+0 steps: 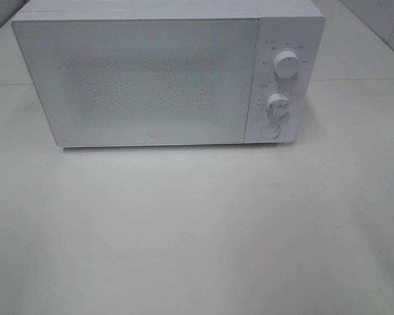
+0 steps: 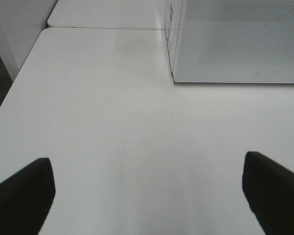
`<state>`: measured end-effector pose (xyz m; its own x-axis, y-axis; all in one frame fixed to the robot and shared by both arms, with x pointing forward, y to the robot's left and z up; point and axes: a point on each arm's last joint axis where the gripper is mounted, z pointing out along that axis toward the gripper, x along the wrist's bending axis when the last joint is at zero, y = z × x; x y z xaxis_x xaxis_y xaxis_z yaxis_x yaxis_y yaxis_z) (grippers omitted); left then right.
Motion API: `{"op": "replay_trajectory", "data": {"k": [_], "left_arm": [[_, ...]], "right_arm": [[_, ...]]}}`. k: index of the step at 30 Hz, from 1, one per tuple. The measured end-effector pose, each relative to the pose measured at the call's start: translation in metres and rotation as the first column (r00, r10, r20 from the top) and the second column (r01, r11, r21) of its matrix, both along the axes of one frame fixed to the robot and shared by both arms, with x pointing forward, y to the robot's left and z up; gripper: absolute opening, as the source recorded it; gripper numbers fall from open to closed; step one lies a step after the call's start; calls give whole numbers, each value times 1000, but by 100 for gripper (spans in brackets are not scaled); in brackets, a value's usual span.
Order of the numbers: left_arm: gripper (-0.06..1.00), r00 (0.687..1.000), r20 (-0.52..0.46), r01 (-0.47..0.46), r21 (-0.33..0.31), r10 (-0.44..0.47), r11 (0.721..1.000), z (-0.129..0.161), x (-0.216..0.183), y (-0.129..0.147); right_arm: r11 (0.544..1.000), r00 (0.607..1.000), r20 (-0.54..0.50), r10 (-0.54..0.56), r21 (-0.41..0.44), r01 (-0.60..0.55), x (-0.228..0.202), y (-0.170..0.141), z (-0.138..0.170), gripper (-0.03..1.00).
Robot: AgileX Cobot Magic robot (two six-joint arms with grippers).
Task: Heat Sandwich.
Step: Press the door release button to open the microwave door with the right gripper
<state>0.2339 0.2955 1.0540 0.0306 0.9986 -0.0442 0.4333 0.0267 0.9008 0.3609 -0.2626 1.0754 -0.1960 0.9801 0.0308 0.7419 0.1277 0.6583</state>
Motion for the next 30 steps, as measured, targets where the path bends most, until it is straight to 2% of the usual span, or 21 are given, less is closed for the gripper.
{"op": "replay_trajectory", "data": {"k": [5, 11, 18, 30], "left_arm": [[97, 1000, 0, 0, 0, 0, 1000, 0, 0, 0], [97, 1000, 0, 0, 0, 0, 1000, 0, 0, 0], [97, 1000, 0, 0, 0, 0, 1000, 0, 0, 0], [97, 1000, 0, 0, 0, 0, 1000, 0, 0, 0]], "right_arm": [[1000, 998, 71, 0, 15, -1, -31, -11, 12, 76], [1000, 995, 95, -23, -15, 25, -66, -28, 14, 76], [990, 978, 160, -131, -27, 137, -101, -44, -4, 76], [979, 947, 253, -196, -2, 203, -124, -49, -27, 76]]}}
